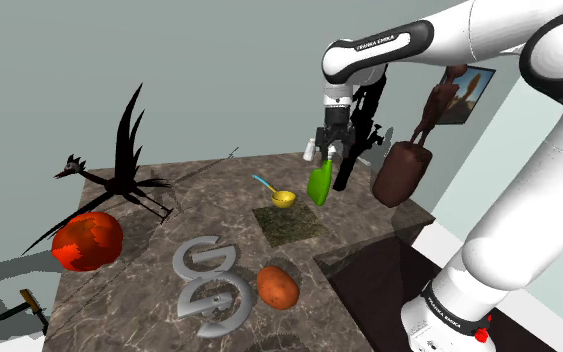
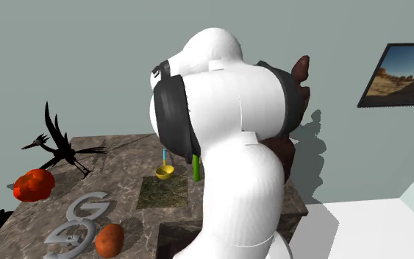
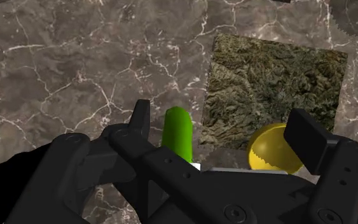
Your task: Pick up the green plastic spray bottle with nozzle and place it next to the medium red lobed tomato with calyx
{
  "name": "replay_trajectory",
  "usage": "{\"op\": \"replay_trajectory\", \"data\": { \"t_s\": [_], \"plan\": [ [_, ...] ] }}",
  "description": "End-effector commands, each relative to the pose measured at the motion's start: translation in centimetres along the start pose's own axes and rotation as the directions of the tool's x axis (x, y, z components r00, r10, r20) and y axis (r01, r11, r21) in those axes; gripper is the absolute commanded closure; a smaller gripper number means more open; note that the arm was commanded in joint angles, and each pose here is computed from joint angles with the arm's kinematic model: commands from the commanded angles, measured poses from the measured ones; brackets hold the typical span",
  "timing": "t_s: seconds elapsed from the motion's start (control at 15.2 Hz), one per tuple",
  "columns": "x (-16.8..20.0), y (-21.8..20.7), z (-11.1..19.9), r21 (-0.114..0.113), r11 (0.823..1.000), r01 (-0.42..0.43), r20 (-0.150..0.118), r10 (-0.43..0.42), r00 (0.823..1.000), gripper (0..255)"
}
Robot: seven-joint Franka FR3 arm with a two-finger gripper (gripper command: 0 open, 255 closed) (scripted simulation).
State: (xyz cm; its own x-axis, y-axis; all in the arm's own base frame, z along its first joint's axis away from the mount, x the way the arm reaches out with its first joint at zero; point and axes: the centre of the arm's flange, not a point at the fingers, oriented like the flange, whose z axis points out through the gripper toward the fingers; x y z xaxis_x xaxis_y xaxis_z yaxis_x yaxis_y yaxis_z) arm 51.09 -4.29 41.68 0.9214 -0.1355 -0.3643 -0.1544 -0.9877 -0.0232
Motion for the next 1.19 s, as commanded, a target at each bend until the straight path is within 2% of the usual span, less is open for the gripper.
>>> {"op": "replay_trajectory", "data": {
  "t_s": [0.0,0.53,1.12],
  "plan": [
    [3.0,0.7,1.0,0.002,1.0,-0.017,0.019,0.017,1.0,0],
    [13.8,2.9,4.9,0.011,0.996,-0.085,0.094,0.083,0.992,0],
    [13.4,2.9,8.8,0.011,0.996,-0.085,0.094,0.083,0.992,0]
  ]
}}
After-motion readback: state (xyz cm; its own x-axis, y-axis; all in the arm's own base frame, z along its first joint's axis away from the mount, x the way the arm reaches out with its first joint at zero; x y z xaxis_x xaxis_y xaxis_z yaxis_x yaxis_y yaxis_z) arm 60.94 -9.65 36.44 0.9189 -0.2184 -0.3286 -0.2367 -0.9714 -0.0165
